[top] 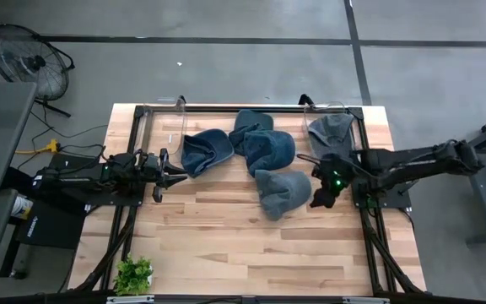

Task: Pick & Place hat
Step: Put the gray cap into the right transparent bin

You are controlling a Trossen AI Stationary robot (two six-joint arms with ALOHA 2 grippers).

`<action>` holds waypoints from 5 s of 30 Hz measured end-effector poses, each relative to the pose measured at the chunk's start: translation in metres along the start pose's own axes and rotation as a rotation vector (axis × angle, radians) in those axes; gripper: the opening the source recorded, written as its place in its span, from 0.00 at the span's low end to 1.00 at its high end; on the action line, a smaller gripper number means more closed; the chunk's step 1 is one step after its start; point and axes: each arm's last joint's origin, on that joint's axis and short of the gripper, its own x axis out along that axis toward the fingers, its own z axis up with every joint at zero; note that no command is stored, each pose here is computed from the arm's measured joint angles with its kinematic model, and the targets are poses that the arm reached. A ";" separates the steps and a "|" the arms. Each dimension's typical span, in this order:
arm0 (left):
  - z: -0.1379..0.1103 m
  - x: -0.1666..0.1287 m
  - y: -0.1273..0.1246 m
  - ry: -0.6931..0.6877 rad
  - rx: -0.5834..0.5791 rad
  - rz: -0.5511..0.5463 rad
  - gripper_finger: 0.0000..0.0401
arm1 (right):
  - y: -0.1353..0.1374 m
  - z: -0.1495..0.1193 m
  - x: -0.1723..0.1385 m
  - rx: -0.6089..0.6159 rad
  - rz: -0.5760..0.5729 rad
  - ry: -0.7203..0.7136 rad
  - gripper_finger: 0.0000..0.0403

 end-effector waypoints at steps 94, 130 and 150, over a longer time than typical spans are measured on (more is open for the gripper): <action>0.000 0.000 0.000 0.000 0.000 0.000 0.22 | -0.014 0.040 0.049 0.133 0.028 -0.440 0.13; 0.000 0.000 0.000 0.000 0.000 0.000 0.22 | 0.064 0.041 -0.027 -0.381 0.275 -1.122 0.00; 0.000 0.000 0.000 0.000 0.000 0.000 0.22 | 0.099 0.043 -0.118 -0.590 -1.153 -1.126 0.00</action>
